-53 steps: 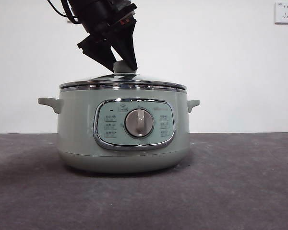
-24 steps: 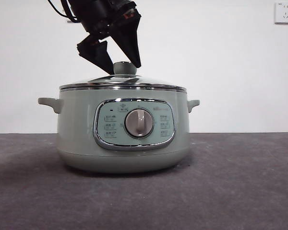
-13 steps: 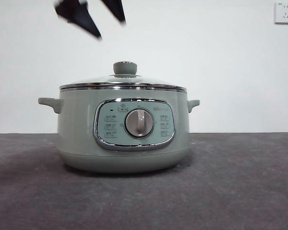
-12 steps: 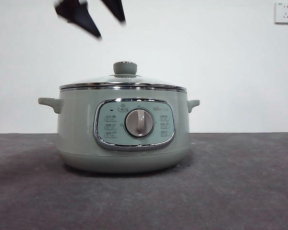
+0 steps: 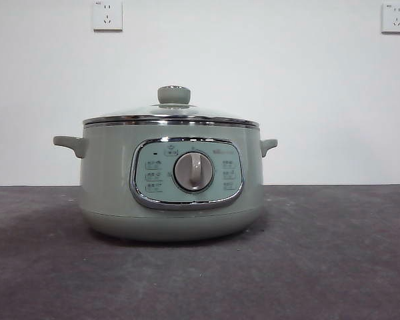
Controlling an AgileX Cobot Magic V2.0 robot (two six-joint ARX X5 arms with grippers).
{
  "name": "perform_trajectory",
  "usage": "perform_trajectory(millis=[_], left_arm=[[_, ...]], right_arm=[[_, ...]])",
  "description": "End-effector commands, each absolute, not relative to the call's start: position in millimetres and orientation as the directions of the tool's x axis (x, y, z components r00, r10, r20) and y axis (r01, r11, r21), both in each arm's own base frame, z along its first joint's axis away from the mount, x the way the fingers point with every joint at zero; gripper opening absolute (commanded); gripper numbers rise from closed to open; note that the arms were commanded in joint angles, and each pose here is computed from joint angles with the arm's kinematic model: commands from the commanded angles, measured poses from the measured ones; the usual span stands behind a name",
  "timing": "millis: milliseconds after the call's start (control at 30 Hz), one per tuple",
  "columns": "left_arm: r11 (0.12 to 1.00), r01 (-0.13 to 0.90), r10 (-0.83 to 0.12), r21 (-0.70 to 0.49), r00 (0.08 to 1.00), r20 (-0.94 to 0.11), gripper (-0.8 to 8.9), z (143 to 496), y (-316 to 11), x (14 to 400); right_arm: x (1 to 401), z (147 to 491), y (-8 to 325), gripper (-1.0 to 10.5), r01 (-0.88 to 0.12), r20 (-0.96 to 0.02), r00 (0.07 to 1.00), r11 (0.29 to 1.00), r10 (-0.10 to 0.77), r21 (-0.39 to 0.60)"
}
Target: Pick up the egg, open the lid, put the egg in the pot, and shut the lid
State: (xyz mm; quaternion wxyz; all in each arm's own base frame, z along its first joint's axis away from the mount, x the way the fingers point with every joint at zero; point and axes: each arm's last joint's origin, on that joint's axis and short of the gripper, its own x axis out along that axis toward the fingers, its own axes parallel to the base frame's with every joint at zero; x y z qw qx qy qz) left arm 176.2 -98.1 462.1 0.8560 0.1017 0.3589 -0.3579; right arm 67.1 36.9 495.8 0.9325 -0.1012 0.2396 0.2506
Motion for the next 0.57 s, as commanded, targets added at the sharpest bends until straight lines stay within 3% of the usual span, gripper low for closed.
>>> perform_trajectory(millis=[33, 267, 567], left_arm=[[0.73, 0.678, -0.547, -0.09, 0.5, -0.671, -0.08, 467, -91, 162], [0.734, 0.675, -0.574, -0.077, 0.555, -0.602, -0.08, 481, -75, 131], [0.734, 0.675, -0.576, -0.074, 0.562, -0.593, -0.03, 483, -73, 127]], right_arm=[[69, 492, 38, -0.1, -0.524, -0.53, 0.741, 0.849, 0.413, -0.071], [72, 491, 40, -0.1, -0.521, -0.538, 0.736, 0.851, 0.41, -0.064], [76, 491, 42, 0.0, -0.515, -0.547, 0.733, 0.855, 0.403, -0.06]])
